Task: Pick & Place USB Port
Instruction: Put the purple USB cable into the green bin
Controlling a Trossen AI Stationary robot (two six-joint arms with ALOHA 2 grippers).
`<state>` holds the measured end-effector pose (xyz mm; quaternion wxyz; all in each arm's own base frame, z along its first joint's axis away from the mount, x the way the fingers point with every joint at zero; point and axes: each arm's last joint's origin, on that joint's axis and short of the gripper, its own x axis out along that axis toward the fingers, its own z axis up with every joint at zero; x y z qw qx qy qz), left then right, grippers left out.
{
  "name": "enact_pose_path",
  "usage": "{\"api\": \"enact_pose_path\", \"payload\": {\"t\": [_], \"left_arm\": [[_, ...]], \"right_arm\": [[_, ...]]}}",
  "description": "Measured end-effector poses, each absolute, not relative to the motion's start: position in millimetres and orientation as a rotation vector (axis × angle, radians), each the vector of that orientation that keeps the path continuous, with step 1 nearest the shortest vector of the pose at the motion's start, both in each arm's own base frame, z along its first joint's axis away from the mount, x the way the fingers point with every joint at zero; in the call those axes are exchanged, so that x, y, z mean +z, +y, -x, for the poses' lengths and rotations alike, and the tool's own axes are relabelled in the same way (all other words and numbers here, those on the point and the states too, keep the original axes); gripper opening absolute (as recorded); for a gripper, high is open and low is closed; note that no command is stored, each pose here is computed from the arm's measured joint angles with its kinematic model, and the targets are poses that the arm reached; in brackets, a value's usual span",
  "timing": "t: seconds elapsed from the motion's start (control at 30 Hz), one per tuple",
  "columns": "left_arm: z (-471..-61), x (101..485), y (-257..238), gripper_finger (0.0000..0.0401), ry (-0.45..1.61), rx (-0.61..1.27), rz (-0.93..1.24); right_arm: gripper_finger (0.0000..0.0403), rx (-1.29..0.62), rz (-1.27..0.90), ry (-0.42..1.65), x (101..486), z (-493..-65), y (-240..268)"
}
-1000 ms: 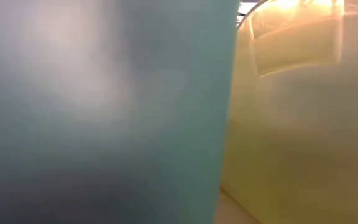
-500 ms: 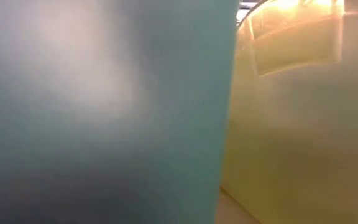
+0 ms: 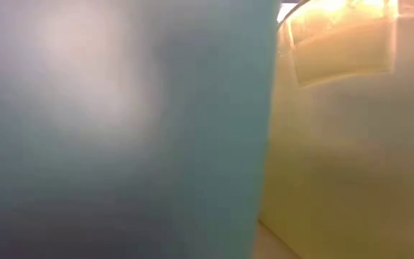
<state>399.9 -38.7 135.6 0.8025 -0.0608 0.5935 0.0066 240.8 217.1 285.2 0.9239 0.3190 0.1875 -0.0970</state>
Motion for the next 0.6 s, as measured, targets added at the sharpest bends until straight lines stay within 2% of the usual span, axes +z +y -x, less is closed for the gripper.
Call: {"api": "enact_pose_path", "payload": {"t": [0.07,0.2,0.33,0.47,0.6], "left_arm": [[-398.5,139.9,-34.2,0.0044,1.271,0.02,0.141],[-390.6,160.2,-15.1,0.0043,1.26,0.143,0.132],[-370.7,214.8,2.3,0.0043,1.186,0.234,0.157],[-341.8,273.0,-12.3,0.0043,1.071,0.111,0.308],[-315.3,306.1,-65.6,0.0043,1.012,-0.037,0.365]], "right_arm": [[0.0215,-0.197,-0.652,0.375,286.3,-243.0,215.8],[0.0215,-0.196,-0.64,0.354,289.2,-247.9,211.6],[0.0215,-0.187,-0.62,0.329,293.0,-252.8,207.9],[0.0215,-0.195,-0.598,0.314,297.8,-255.2,200.5],[0.0215,-0.202,-0.569,0.299,304.9,-255.7,191.4]]}}
